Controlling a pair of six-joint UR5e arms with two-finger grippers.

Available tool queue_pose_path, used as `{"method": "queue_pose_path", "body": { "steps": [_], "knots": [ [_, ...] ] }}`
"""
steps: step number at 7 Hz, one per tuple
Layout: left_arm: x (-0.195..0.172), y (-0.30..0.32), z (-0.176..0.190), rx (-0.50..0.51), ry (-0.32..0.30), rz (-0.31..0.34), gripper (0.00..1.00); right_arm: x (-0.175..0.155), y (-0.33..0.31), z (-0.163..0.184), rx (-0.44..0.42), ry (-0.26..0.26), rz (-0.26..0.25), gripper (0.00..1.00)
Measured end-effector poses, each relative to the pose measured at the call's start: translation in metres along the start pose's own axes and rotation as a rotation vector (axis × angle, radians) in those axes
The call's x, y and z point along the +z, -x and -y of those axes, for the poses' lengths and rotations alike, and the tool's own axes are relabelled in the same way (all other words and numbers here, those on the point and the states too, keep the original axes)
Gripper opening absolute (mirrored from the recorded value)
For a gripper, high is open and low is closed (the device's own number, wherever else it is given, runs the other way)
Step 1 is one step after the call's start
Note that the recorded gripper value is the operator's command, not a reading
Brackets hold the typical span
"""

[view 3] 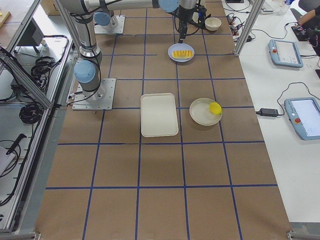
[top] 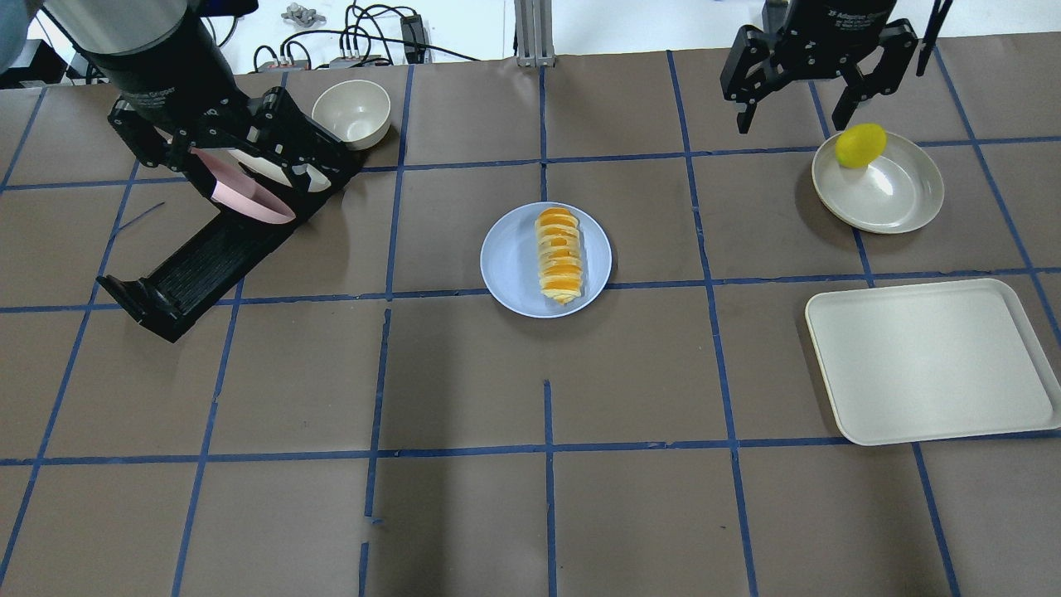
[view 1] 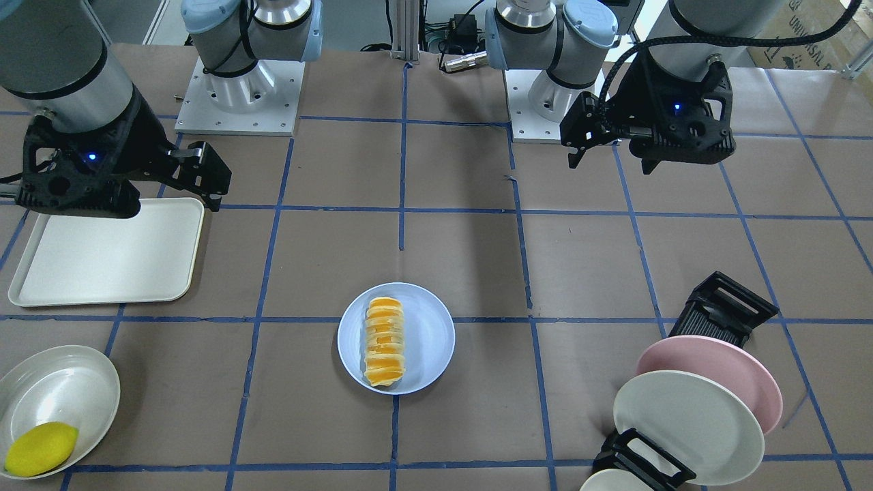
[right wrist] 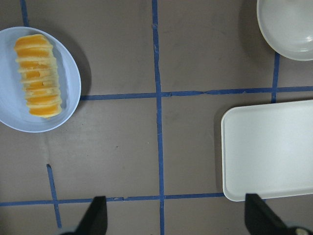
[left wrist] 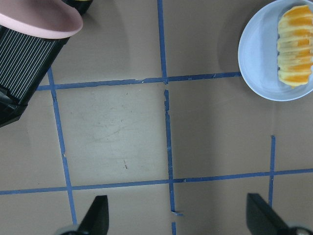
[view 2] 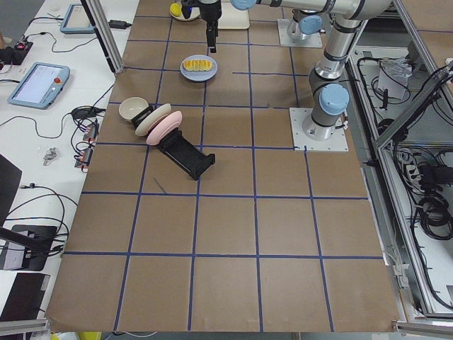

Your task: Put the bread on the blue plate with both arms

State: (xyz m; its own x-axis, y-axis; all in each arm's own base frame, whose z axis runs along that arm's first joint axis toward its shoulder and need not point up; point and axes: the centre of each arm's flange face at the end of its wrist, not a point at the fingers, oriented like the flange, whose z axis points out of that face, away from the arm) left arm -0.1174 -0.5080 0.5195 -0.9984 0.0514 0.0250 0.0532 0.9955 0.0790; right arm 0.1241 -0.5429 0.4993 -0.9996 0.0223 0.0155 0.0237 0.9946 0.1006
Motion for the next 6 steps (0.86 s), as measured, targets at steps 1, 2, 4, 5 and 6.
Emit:
{"method": "queue_pose_path", "body": {
  "steps": [1, 2, 4, 5, 6],
  "knots": [
    [0.0, 0.0, 0.0, 0.0, 0.0, 0.0, 1.0, 0.006, 0.0, -0.01, -0.011, 0.001, 0.0, 0.98],
    [0.0, 0.0, 0.0, 0.0, 0.001, 0.0, 1.0, 0.013, 0.0, -0.019, -0.02, -0.013, -0.001, 0.98],
    [0.0, 0.0, 0.0, -0.001, 0.001, 0.0, 1.0, 0.025, -0.001, -0.029, -0.023, -0.035, -0.008, 0.98],
    [0.0, 0.0, 0.0, -0.001, 0.0, 0.0, 1.0, 0.028, -0.001, -0.031, -0.02, -0.037, -0.009, 0.98],
    [0.0, 0.0, 0.0, -0.001, 0.0, 0.0, 1.0, 0.029, -0.002, -0.031, -0.019, -0.037, -0.009, 0.98]
  ]
}}
